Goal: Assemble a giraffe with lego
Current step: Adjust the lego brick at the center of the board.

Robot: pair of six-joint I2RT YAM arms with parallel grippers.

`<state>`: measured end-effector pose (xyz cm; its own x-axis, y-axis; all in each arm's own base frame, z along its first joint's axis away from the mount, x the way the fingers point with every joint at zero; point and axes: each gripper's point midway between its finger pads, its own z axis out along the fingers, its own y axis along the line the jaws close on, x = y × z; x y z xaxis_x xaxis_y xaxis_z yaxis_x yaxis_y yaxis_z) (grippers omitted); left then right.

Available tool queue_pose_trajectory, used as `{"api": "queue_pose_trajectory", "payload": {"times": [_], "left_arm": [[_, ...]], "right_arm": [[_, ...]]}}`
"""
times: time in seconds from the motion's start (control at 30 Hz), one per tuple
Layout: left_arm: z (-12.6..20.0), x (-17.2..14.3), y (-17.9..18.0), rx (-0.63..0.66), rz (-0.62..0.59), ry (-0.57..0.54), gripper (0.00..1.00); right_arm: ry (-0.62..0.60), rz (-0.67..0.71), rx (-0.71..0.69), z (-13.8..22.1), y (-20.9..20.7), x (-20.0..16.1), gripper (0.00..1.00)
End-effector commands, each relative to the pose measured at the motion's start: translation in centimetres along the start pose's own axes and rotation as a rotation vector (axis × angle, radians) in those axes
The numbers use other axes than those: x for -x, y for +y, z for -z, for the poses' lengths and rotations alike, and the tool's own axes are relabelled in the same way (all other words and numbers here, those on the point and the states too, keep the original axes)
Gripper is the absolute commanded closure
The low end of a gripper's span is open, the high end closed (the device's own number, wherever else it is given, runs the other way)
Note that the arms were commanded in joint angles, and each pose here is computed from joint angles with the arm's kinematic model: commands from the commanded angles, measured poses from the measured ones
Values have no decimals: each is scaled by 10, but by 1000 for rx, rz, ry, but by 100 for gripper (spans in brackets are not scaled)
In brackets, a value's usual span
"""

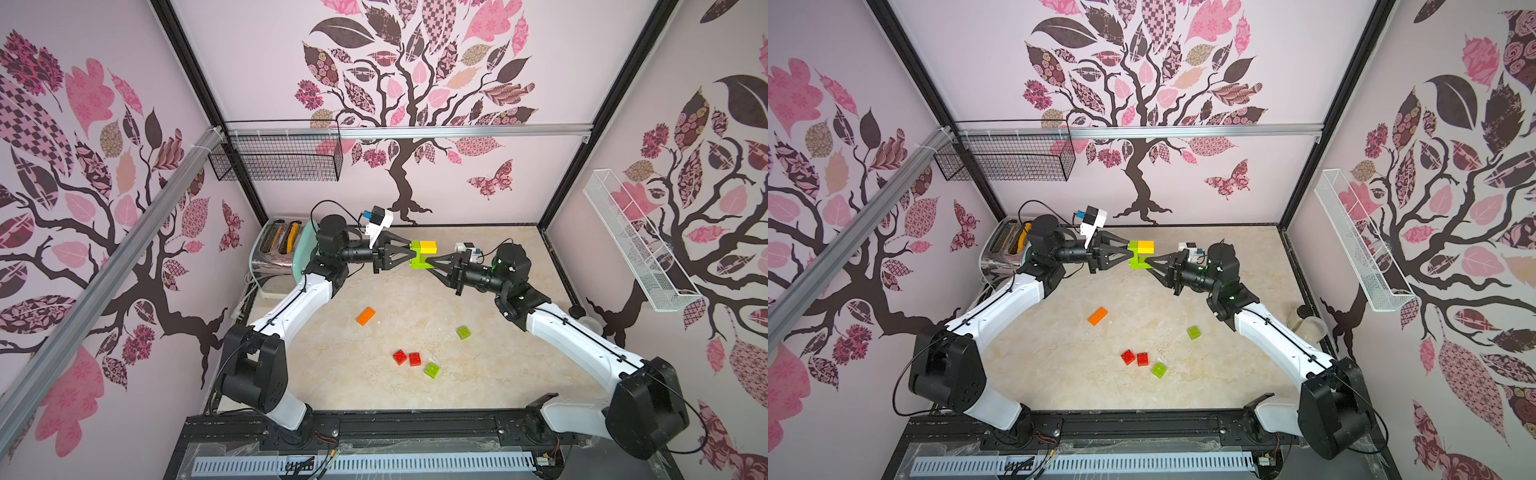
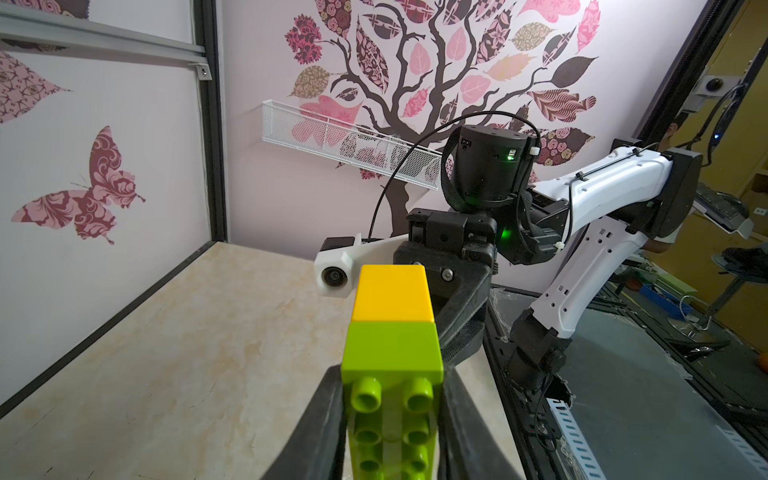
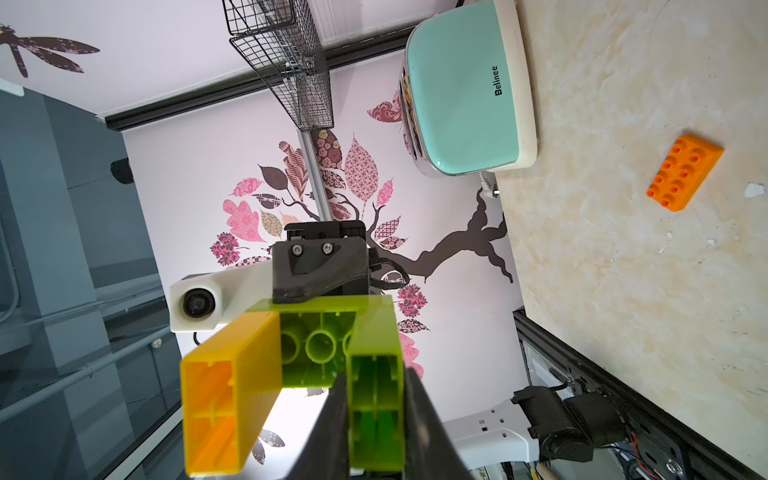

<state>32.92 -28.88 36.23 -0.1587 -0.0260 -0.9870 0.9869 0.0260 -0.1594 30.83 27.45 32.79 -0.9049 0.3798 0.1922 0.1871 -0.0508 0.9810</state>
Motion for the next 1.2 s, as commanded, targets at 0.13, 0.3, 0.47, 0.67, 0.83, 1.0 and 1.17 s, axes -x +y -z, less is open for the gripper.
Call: {"api": "queue_pose_trajectory", "payload": {"times": [0.13,0.3,0.47,0.67,0.83,1.0,1.17], "left_arm": [[16,-11,10,39,2,130,87],[42,-46,2,72,-71,346,94],[56,-110,-10,-34,-106,748,100],[70,-174,-18,-222,-228,1141,100],[57,-212,-13,-321,-424,1277,100],[28,-236,-17,-418,-457,1298,100],[13,-263,-9,-473,-537,1374,100]], "right_arm": [[2,64,23,29,-5,-12,57],[-128,224,-238,77,-65,-6,48],[-266,498,-690,136,-122,11,36],[-306,554,-1073,181,-180,37,35],[-292,521,-1143,182,-209,47,35],[-254,561,-1137,175,-220,52,30],[-243,592,-1201,181,-230,59,27]]}}
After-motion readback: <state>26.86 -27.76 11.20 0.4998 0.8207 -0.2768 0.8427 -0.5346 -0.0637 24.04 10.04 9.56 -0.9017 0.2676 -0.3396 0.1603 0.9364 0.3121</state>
